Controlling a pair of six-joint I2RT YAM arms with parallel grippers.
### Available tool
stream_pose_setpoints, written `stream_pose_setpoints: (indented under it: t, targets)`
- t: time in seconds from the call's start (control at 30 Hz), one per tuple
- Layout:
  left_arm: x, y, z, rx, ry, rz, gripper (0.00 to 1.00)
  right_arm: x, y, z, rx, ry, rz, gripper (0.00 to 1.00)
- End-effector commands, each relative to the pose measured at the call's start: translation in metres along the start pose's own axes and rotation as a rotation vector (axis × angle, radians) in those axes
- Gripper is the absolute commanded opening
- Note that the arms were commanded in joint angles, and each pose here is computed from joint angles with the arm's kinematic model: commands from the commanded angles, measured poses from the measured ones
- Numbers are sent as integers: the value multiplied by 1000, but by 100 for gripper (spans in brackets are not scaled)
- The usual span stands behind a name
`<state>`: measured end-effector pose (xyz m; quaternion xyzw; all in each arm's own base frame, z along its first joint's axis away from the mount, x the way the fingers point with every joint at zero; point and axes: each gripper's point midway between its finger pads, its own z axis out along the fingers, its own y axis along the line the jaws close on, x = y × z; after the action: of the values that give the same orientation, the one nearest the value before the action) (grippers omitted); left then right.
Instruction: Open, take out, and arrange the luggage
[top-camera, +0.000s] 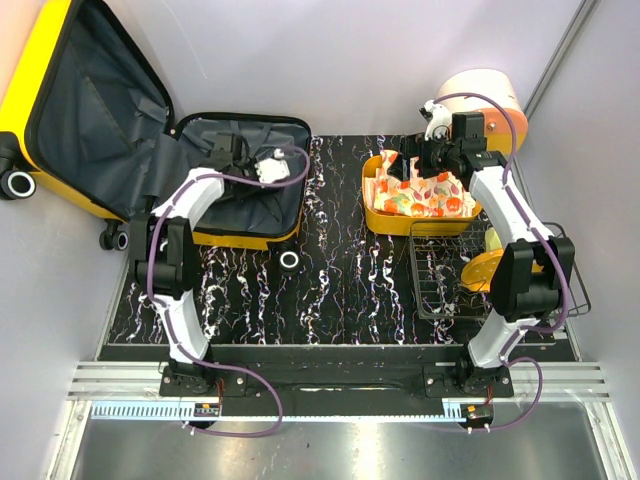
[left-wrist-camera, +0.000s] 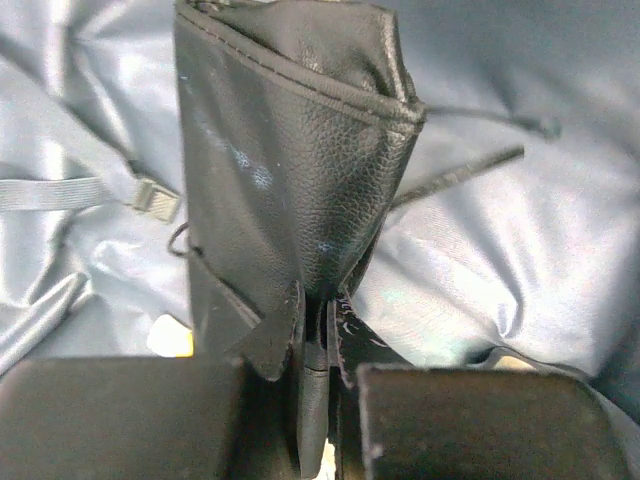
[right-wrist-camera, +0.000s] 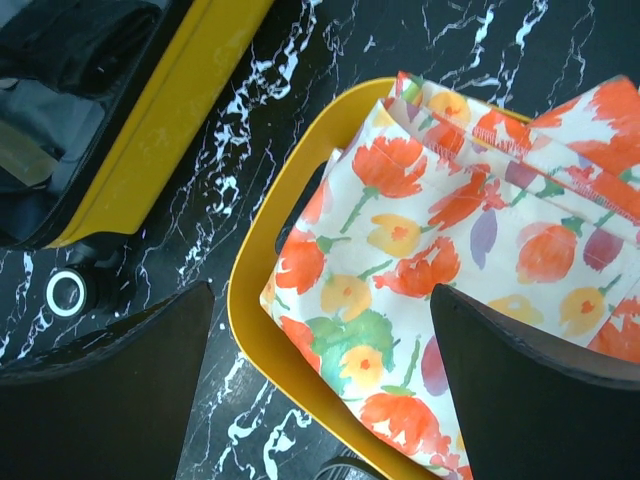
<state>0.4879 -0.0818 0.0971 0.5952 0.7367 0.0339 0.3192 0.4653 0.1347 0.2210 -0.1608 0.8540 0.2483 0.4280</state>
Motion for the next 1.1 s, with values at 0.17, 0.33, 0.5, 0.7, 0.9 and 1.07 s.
stream_pose_setpoints:
  t: [0.17,0.33,0.5,0.7,0.9,1.07]
  targets:
    - [-148,53,-184,-37,-592,-360,0,-73,44,-32,-151,-285,-107,100]
    - [-197,8,-234,243,-831,-458,0,-89,84,-45,-363,-378,-222,100]
    - [-217,-21,-266,412,-952,-477,0,-92,127,-60,-560,-402,-325,100]
    - [-231,-57,-280,609,-996,-494,0,-81,180,-73,-735,-381,-419,100]
    - [-239,-79,-287,706,-1004,-462,0,-69,211,-77,-835,-345,-428,99]
    - [-245,-90,-285,755,-999,-455,0,-68,224,-77,-870,-338,-424,98]
